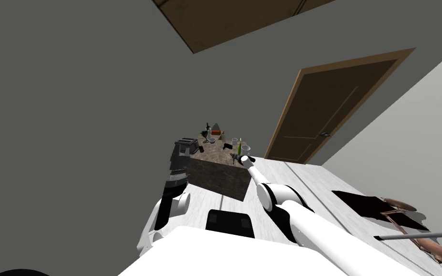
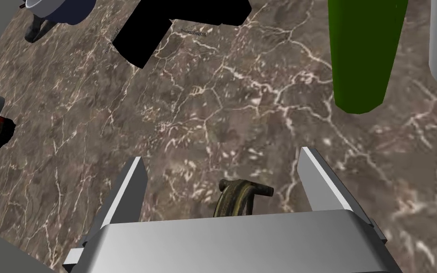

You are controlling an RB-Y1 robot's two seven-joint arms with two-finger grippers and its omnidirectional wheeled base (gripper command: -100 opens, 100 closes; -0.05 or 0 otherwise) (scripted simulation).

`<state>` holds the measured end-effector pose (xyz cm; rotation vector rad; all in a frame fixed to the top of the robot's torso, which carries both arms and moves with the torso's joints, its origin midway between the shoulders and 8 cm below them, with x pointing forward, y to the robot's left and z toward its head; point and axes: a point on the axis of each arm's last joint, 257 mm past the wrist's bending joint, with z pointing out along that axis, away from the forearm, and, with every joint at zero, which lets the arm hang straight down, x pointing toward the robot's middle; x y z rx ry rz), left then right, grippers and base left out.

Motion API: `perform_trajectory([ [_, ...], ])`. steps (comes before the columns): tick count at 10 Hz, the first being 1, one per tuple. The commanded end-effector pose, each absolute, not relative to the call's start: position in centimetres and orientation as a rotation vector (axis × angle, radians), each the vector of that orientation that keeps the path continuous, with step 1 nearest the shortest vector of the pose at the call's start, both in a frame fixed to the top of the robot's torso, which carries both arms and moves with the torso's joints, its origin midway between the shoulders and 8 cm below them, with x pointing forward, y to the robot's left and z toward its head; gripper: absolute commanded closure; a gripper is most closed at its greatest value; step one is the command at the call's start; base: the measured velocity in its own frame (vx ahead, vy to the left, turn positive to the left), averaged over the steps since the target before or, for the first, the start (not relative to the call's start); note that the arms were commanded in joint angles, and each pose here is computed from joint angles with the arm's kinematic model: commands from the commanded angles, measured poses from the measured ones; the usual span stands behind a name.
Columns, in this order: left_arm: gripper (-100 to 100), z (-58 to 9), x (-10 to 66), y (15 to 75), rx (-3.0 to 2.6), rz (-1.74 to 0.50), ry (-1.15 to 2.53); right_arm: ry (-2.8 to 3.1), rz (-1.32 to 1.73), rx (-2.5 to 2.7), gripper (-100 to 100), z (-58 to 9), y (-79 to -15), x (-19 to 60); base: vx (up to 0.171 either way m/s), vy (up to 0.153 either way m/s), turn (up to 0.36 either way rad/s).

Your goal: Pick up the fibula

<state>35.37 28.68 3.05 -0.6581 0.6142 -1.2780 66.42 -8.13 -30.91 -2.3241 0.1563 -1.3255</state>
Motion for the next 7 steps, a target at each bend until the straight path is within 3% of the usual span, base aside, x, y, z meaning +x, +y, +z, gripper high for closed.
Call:
perform_trajectory([
  [1,0,3.0,35.4,28.7,-0.658,-1.278,0.614,0.178,-1.282,-2.354,-100,-32.7,-7.7,65.5,-0.045,-0.096,0.128],
  [7,0,3.0,35.4,28.7,-0.658,-1.278,0.614,0.191,-1.266,-2.363,-100,-33.0,-6.3,65.4,-0.025,-0.029,0.045],
])
